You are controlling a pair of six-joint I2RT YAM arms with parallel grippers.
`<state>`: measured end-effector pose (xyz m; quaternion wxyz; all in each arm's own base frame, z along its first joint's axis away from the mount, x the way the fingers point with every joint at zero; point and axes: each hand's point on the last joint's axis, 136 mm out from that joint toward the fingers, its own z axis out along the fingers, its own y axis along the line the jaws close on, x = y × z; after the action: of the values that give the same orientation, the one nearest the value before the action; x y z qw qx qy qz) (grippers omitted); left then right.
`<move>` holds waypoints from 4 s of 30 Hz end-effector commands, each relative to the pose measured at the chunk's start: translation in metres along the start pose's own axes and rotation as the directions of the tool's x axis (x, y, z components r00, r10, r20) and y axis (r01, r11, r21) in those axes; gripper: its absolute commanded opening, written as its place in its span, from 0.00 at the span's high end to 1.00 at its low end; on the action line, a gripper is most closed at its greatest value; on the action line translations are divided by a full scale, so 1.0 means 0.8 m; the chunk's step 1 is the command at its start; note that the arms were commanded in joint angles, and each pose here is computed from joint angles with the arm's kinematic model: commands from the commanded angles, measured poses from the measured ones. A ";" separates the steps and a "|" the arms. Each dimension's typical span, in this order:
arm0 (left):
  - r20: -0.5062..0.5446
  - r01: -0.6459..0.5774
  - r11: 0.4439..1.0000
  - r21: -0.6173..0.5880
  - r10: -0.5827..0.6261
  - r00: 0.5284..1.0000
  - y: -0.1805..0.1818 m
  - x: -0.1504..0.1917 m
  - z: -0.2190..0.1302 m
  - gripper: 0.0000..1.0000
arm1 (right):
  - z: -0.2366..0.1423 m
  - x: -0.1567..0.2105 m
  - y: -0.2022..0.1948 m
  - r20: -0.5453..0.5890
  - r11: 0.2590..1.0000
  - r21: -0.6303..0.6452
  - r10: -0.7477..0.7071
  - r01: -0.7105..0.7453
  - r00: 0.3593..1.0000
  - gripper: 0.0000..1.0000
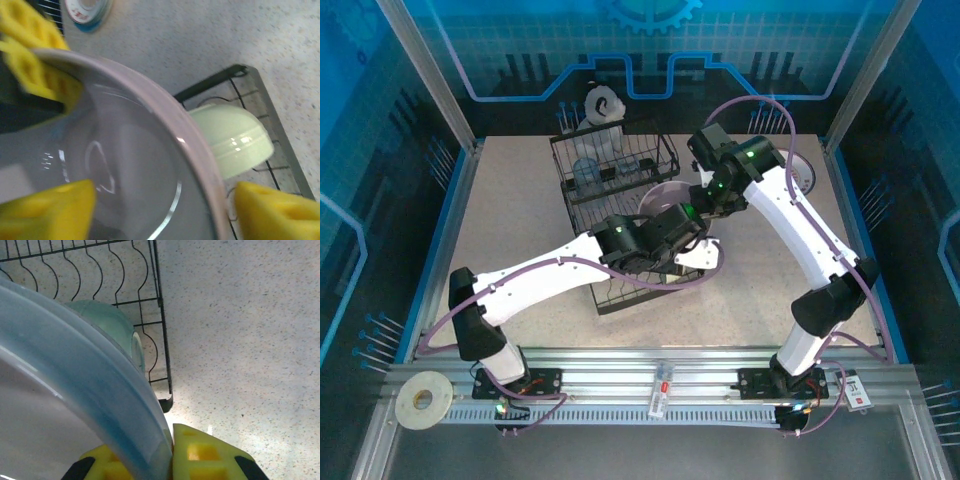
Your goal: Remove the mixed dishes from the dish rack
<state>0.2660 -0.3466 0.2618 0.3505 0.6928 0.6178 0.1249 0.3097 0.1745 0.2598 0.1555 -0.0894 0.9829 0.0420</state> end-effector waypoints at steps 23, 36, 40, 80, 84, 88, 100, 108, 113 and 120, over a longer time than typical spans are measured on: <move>0.555 0.739 0.651 0.174 -0.685 0.472 0.134 0.016 -0.174 0.01 | -0.053 -0.027 -0.134 0.250 0.892 -0.156 0.451 -0.424 0.857 1.00; 0.432 0.813 0.377 0.444 -0.885 0.175 0.118 0.042 -0.166 0.01 | 0.016 -0.040 -0.186 0.211 0.803 -0.193 0.595 -0.563 0.776 1.00; 0.384 0.802 0.323 0.502 -0.914 0.128 0.110 0.041 -0.161 0.01 | 0.049 -0.059 -0.196 0.205 0.792 -0.191 0.610 -0.580 0.765 1.00; 0.110 0.868 0.143 0.475 -0.989 0.103 0.065 0.067 -0.053 0.01 | 0.279 -0.177 -0.254 0.000 0.694 0.009 0.720 -0.719 0.694 1.00; 0.098 0.863 0.150 0.483 -0.988 0.117 0.065 0.064 -0.044 0.01 | 0.281 -0.173 -0.256 -0.008 0.679 0.037 0.734 -0.733 0.680 1.00; 0.086 0.860 0.150 0.488 -0.989 0.123 0.064 0.062 -0.037 0.01 | 0.280 -0.172 -0.258 -0.004 0.674 0.050 0.738 -0.737 0.675 1.00; 0.074 0.856 0.121 0.502 -0.993 0.097 0.060 0.064 -0.031 0.01 | 0.268 -0.183 -0.253 -0.004 0.681 -0.002 0.732 -0.732 0.681 0.73; 0.071 0.839 0.116 0.532 -0.993 0.092 0.053 0.061 -0.037 0.01 | 0.252 -0.186 -0.248 -0.004 0.690 -0.040 0.723 -0.723 0.691 0.59; 0.060 0.836 0.108 0.539 -0.994 0.090 0.046 0.064 -0.039 0.01 | 0.239 -0.180 -0.245 -0.001 0.693 -0.051 0.720 -0.719 0.694 0.54; 0.006 0.826 0.056 0.561 -0.998 0.063 0.030 0.069 -0.039 0.01 | 0.194 -0.167 -0.234 0.046 0.723 -0.083 0.690 -0.686 0.722 0.40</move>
<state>0.2854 -0.2861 0.2788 0.3129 0.1854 0.8467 -0.3884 0.5202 0.0293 0.1061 0.1228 0.2937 0.9412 0.1131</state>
